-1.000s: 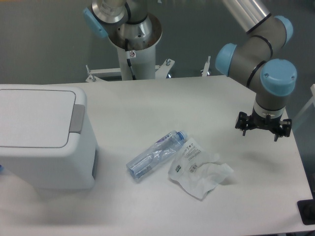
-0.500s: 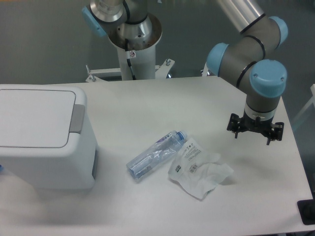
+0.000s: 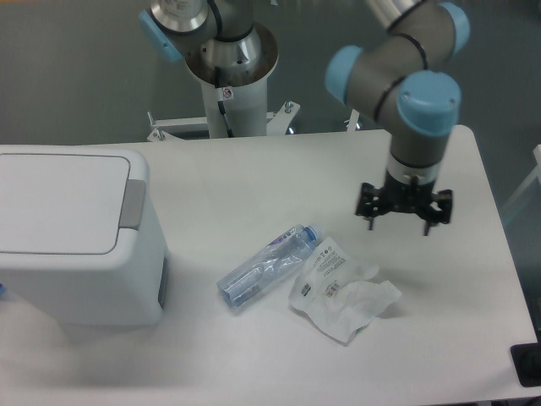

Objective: Open the trash can
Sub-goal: 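Move the open gripper over the table toward the white trash bin lid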

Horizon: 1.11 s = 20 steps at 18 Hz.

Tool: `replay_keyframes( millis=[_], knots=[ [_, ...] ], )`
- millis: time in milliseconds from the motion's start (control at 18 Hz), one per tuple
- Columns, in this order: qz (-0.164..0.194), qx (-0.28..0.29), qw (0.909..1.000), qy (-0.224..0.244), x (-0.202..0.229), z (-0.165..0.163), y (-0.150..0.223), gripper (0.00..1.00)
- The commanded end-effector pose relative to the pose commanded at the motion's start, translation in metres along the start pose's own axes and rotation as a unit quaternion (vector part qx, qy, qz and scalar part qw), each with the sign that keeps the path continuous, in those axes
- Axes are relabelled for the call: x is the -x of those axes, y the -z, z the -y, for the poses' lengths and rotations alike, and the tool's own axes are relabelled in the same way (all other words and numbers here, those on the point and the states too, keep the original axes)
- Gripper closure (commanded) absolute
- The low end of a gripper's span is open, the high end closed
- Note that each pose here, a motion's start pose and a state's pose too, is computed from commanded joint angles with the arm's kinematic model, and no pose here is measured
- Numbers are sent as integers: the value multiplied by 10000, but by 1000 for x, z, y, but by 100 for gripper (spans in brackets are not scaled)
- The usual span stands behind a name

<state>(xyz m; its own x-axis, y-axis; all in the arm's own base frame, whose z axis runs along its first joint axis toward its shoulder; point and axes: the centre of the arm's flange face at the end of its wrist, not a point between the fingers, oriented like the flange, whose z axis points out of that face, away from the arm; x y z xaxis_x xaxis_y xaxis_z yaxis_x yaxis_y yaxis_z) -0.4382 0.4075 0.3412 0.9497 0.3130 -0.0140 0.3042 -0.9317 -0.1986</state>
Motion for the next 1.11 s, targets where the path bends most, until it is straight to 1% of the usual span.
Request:
replay_keyframes(
  millis=[111,222,333,389,444,556,722,833,889,944,1111],
  knots=[
    [-173,-175,9997,-10,-30,1,14,0],
    [-350,-488,9981,162,-50,5,40,0],
    [-570,-860,9942,292,-70,10,65,0],
    [-728,-992,9918,346,-81,13,70,0],
    [-858,-1048,9899,418,-89,16,71,0],
    [-889,-1141,9877,595,-100,17,84,0],
    [-1041,-1189,9841,808,-122,19,99,0],
    [-1225,-1330,9785,989,-130,20,109,0],
    [-1303,-1373,9767,1009,-134,21,111,0],
    [-1370,-1473,9739,1051,-139,21,121,0],
    [-1675,-1792,9604,1321,-151,27,146,0]
  ],
)
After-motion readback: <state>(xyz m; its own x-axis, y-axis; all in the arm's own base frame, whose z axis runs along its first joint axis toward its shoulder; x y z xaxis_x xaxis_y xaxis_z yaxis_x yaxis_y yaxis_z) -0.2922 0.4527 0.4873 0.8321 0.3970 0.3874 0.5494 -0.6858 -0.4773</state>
